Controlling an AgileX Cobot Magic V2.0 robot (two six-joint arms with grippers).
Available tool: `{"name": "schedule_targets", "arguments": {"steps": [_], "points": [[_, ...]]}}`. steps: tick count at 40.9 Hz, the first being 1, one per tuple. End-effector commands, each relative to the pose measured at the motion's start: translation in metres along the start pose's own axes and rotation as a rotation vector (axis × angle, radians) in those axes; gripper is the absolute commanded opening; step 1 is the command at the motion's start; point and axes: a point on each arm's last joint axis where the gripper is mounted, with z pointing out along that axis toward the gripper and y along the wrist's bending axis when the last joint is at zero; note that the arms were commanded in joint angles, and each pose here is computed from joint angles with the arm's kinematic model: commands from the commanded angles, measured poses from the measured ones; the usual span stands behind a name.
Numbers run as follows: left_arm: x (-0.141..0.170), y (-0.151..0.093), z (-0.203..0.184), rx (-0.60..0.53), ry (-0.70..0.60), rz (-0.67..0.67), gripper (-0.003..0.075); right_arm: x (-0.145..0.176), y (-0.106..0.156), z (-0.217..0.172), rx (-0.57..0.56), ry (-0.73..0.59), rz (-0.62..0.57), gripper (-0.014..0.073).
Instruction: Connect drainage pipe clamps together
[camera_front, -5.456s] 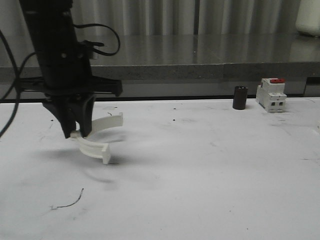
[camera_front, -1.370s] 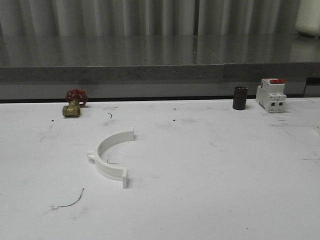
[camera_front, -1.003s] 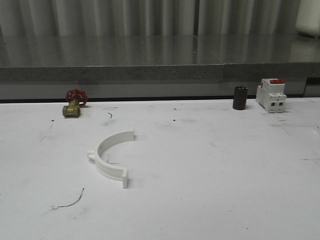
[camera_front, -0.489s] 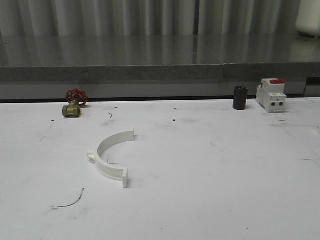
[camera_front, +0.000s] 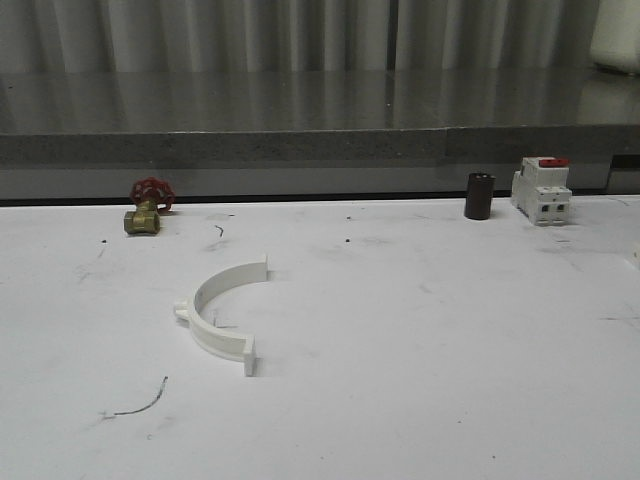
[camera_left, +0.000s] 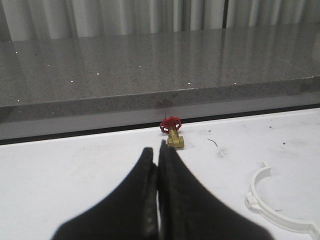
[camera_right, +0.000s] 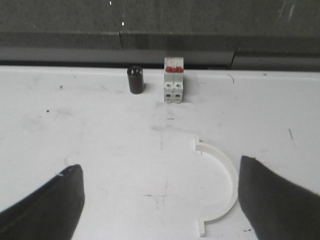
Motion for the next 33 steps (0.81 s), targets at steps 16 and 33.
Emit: {"name": "schedule_targets", "arguments": {"steps": [16, 33], "points": [[-0.014, -0.001, -0.002, 0.009, -0.092, 0.001, -0.0020, -0.021, -0.071, 0.138, 0.173, 0.495, 0.130, 0.0643], [-0.014, -0.001, -0.002, 0.009, -0.092, 0.001, -0.0020, 0.014, -0.104, 0.227, 0.159, 0.794, 0.100, 0.0643]]}}
